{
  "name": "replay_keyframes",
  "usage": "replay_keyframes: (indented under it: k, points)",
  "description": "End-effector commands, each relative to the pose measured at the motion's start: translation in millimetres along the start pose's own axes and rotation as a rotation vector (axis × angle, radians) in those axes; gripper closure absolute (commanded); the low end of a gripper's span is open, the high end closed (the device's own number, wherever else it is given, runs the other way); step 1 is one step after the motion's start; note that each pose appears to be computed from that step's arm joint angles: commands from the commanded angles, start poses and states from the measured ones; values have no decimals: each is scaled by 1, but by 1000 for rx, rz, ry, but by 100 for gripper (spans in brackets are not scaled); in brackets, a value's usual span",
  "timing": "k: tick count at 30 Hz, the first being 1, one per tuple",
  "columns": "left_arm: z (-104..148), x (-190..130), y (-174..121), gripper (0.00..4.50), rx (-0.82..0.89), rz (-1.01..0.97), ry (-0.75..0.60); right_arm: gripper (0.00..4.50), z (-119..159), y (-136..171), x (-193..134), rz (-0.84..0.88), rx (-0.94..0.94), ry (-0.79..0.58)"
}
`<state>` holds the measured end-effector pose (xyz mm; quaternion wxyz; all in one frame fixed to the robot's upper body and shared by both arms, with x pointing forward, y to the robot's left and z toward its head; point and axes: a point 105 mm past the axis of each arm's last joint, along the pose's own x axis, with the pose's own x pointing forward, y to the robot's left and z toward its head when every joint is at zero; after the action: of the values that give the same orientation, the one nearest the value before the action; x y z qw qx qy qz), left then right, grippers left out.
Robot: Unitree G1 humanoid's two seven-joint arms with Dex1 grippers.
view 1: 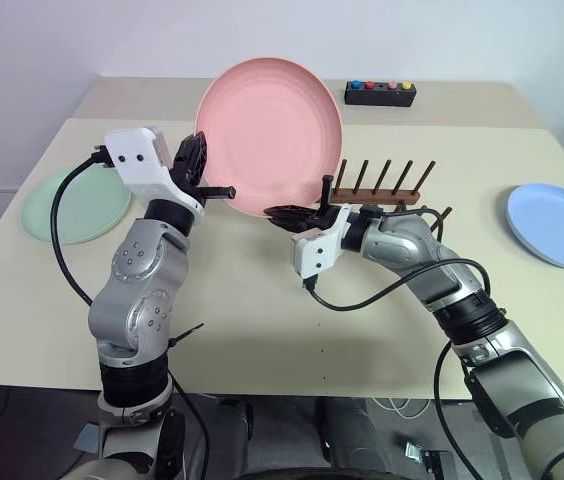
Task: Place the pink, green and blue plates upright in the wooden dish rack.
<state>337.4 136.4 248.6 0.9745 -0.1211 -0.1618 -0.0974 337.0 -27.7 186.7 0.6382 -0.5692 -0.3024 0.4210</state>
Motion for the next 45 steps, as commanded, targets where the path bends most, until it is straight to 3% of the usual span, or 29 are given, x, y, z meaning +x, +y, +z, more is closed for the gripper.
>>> replay_keyframes:
  k: [1, 6, 7, 8, 14, 15, 16, 21, 25, 30, 34, 38, 45]
  points:
    - [22, -2, -10, 450, -41, -52, -86, 446, 4, -21, -1, -67, -54, -18]
    - [34, -5, -5, 450, -119, -58, -147, 446, 2, -26, -3, -90, -70, -14]
    - [42, -6, -5, 385, -146, -78, -180, 450, 2, -27, -4, -96, -72, -13]
    - [47, -7, -5, 359, -165, -92, -205, 450, 1, -28, -5, -100, -74, -12]
    - [71, -10, 7, 57, -216, -81, -310, 450, -1, -34, -9, -125, -83, -6]
    - [76, -10, 14, 16, -243, -54, -333, 450, -3, -35, -10, -129, -85, 0]
    - [79, -11, 19, 4, -263, -36, -347, 450, -4, -36, -11, -130, -87, 3]
    - [85, -13, 43, 4, -260, 57, -375, 450, -8, -42, -16, -143, -108, 13]
    - [82, -18, 71, 4, -153, 121, -349, 450, -15, -59, -29, -184, -118, 35]
    - [34, -29, 95, 4, -52, 135, -145, 450, -32, -108, -74, -377, 267, 30]
    - [-10, -38, 86, 4, -125, 91, -22, 450, -33, -125, -104, -469, 506, -44]
    - [-74, -52, 46, 4, -99, -69, 199, 450, -33, -148, -150, -624, 859, -214]
    - [-84, -47, 18, 4, -187, -141, 202, 450, -38, -126, -174, -633, 1180, -330]
